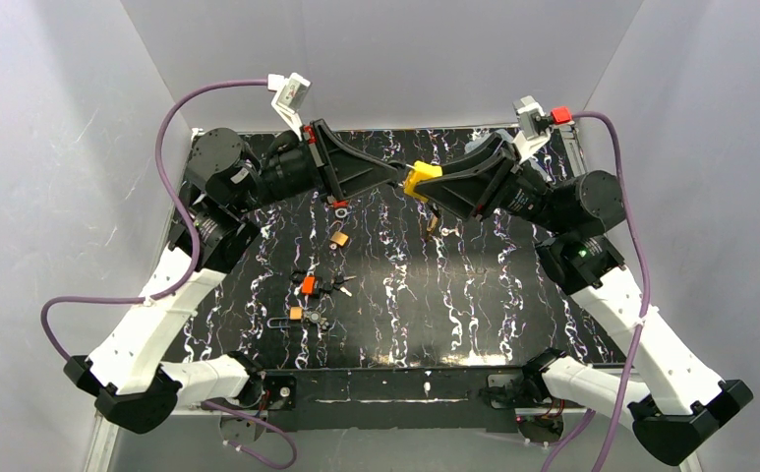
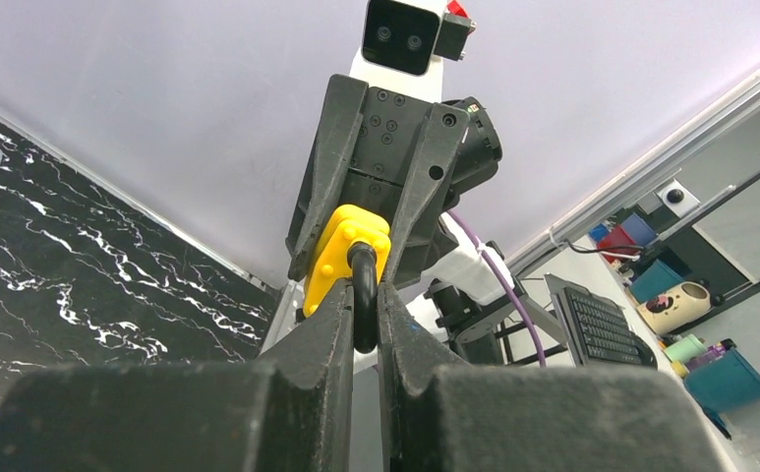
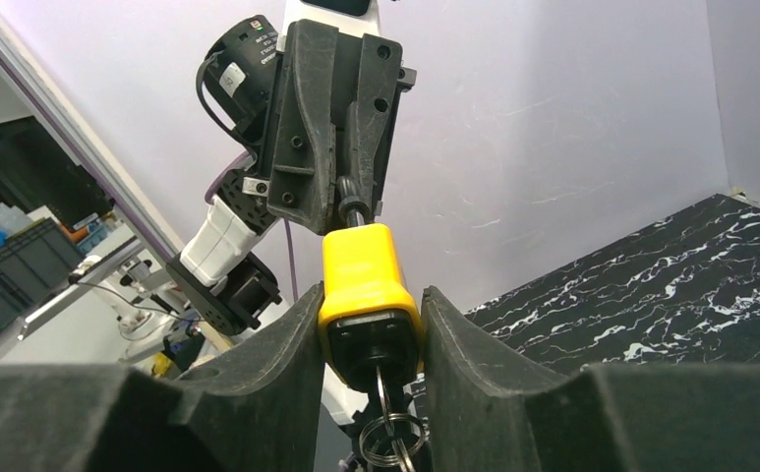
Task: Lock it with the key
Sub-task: Lock the lock.
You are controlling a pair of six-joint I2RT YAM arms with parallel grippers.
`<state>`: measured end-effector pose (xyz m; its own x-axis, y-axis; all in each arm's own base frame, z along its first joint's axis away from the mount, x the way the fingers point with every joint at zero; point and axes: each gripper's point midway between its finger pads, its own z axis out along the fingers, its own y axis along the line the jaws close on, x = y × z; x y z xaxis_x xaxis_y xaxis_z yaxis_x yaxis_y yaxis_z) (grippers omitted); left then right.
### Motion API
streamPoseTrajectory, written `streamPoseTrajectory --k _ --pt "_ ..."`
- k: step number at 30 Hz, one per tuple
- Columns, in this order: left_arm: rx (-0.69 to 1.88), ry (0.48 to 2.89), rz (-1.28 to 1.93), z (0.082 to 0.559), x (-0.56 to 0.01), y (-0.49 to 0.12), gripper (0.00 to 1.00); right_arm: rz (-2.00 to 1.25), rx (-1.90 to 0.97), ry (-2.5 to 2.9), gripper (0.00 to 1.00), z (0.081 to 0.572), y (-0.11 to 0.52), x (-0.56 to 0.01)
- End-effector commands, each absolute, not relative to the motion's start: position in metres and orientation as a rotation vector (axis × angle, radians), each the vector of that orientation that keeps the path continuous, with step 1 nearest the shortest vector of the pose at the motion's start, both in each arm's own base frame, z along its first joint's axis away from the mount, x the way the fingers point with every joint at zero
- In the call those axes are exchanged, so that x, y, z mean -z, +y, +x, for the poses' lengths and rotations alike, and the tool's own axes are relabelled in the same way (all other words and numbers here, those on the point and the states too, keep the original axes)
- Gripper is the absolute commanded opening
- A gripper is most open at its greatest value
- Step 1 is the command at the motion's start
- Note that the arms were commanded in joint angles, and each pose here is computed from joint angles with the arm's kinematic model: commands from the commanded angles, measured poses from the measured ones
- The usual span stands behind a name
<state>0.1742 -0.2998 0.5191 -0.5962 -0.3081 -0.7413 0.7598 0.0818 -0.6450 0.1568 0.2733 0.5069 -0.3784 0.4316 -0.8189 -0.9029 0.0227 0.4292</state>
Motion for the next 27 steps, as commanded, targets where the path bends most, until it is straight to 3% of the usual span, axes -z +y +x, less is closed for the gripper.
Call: streamPoseTrajectory --k 1,3,4,9,12,17,27 --pt "1.639 1.425 0.488 0.166 -0.546 -0.295 0.0 -0.57 -1.557 1.163 0.13 0.15 0.265 -0.528" --pt "1.619 1.459 0.499 0.167 -0.538 -0.296 0.0 -0.572 -1.554 1.175 0.01 0.151 0.266 -0.527" --pt "1.593 1.485 0.511 0.166 -0.532 -0.294 0.0 -0.576 -1.555 1.18 0.01 0.15 0.266 -0.527" --pt "1.456 1.589 0.581 0.158 -0.506 -0.28 0.38 -0.637 -1.573 1.221 0.01 0.141 0.268 -0.517" --pt "1.41 1.624 0.628 0.149 -0.498 -0.272 0.47 -0.707 -1.613 1.242 0.01 0.13 0.27 -0.509" --pt "1.384 1.661 0.688 0.14 -0.486 -0.267 0.47 -0.746 -1.632 1.262 0.01 0.12 0.268 -0.502" --pt "1.418 1.703 0.734 0.138 -0.474 -0.274 0.33 -0.766 -1.642 1.282 0.01 0.117 0.268 -0.499"
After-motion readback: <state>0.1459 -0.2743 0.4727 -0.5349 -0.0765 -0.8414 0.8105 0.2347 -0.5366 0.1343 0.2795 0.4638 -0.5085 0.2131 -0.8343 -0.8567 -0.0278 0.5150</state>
